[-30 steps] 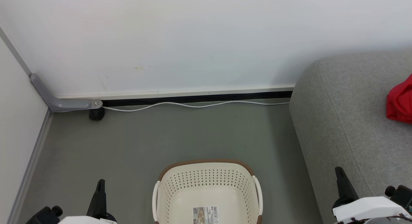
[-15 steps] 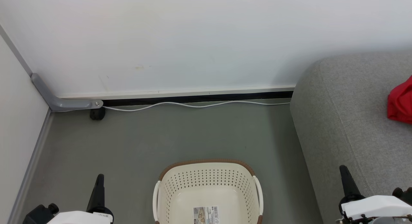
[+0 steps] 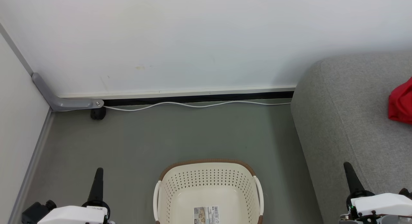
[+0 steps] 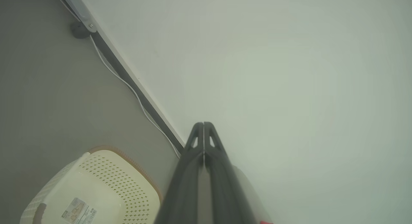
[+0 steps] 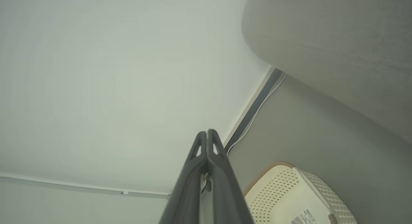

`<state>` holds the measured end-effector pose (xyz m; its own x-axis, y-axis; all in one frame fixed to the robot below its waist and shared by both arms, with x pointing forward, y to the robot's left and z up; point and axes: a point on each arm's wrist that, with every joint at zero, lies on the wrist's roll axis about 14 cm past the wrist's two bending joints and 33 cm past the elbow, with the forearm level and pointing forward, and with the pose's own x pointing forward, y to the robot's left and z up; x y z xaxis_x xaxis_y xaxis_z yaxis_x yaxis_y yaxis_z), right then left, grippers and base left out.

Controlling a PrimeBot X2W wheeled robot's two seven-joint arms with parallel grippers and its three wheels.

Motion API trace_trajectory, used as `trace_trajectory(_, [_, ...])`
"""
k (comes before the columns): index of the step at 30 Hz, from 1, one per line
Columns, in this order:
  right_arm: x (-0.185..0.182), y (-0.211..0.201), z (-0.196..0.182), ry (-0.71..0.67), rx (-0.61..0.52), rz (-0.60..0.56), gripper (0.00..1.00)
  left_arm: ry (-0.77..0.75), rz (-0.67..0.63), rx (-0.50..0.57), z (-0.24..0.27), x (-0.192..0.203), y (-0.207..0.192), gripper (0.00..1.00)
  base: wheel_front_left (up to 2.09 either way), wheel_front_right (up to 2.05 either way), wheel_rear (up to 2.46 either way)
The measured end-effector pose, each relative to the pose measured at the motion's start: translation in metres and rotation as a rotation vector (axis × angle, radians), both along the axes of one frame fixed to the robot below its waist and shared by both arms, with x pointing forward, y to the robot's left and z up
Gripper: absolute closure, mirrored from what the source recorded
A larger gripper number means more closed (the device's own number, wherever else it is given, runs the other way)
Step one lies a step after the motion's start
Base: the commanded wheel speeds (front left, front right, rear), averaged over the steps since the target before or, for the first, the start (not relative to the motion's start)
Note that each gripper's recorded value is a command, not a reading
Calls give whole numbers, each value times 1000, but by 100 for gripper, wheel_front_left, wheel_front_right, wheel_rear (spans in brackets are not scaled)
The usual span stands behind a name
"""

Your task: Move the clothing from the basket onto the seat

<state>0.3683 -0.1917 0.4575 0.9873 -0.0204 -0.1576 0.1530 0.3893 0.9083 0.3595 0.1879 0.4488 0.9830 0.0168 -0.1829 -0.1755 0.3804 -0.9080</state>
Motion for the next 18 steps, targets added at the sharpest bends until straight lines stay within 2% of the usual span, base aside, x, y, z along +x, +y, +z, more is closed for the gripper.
trace_trajectory(18, [4,-6,10,-36,194,-34,100,-33,14,-192,11,6,-1,100,0,0,0])
